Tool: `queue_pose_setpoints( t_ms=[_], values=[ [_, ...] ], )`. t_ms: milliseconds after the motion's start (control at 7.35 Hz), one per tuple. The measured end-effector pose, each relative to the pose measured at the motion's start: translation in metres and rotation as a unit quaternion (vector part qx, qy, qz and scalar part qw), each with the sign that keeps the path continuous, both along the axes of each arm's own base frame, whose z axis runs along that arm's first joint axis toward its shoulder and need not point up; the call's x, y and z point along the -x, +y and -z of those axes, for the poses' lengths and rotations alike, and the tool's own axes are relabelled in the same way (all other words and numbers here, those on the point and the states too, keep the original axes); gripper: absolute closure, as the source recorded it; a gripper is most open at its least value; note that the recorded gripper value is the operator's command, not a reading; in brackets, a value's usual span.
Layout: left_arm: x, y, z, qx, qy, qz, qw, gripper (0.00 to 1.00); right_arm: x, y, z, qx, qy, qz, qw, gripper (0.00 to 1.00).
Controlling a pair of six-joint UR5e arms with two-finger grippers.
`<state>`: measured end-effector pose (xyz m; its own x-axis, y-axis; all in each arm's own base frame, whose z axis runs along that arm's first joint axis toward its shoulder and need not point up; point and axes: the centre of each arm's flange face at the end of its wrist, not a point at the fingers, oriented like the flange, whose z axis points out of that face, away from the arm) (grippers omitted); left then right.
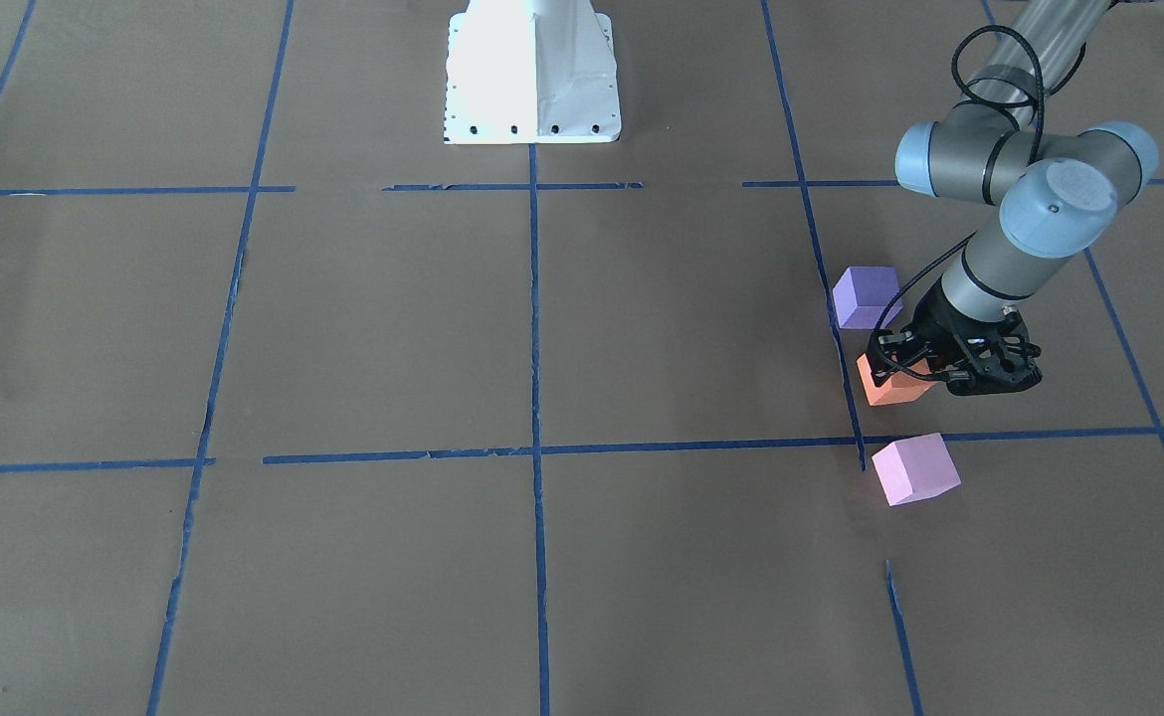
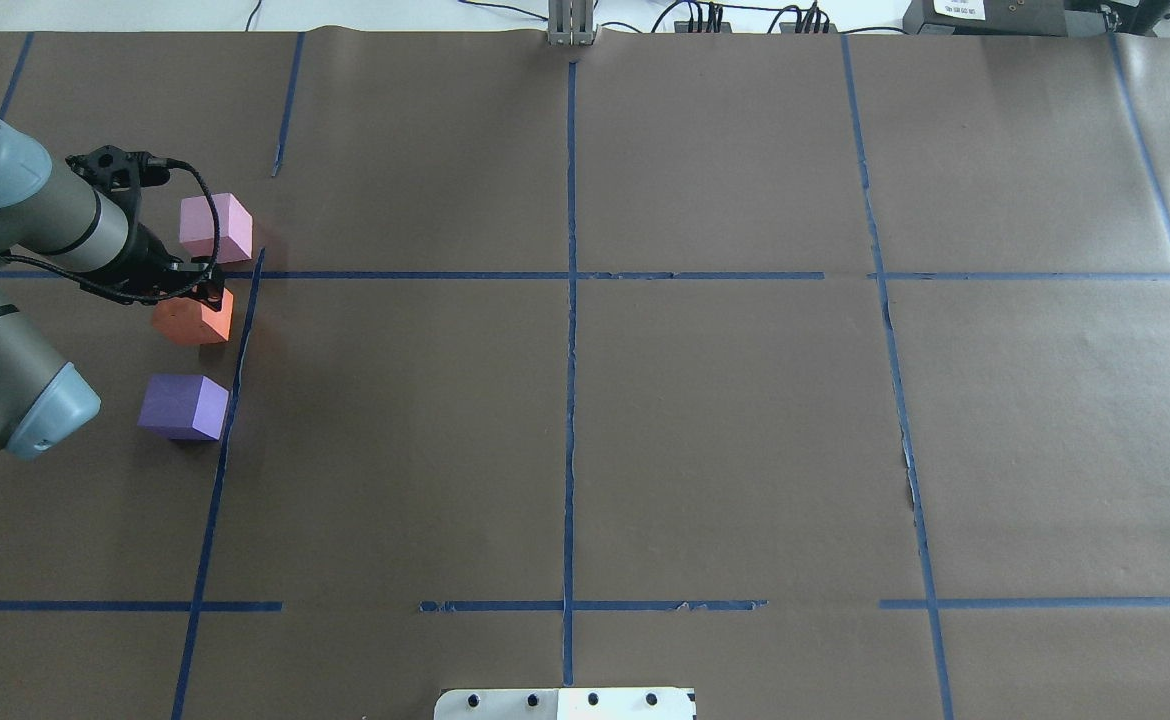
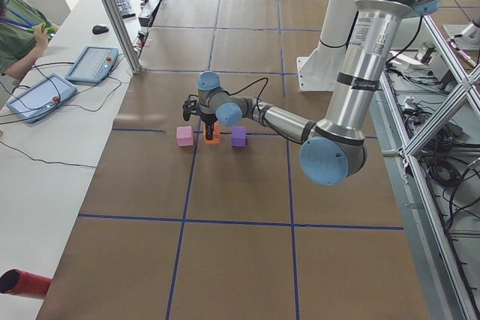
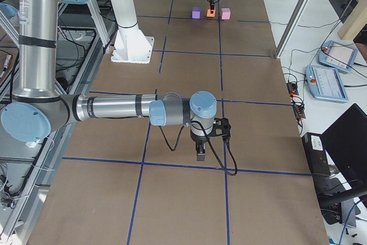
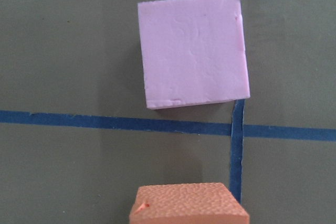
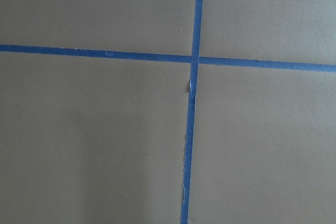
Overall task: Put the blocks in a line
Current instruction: 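Lower the orange cube onto the table and open the left gripper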
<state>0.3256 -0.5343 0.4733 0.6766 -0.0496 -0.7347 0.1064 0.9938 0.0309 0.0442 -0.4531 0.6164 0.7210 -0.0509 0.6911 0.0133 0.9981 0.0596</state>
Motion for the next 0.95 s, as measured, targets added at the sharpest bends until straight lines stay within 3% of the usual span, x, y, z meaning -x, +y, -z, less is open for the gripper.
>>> queue_pose_setpoints(
  t_ms=[136, 272, 408, 952],
  values=[
    [-0.0007, 0.0002, -0.0011, 0.001, 0.0, -0.001, 1.0, 0.92, 0.0, 0.0, 0.0, 0.0, 0.0, 0.0, 1.0, 0.0],
    [-0.0012, 0.0003, -0.0012, 0.0, 0.0, -0.001, 1.0, 0.24, 0.0, 0.0, 0.0, 0.0, 0.0, 0.0, 1.0, 0.0],
    [-0.0015, 0.0003, -0.0009, 0.0, 0.0, -0.002, 1.0, 0.0, 0.0, 0.0, 0.0, 0.0, 0.0, 0.0, 1.0, 0.0],
    [-0.0016, 0.0012, 0.0035, -0.003, 0.003, -0.002, 1.0, 0.0, 0.0, 0.0, 0.0, 0.0, 0.0, 0.0, 1.0, 0.0]
  ],
)
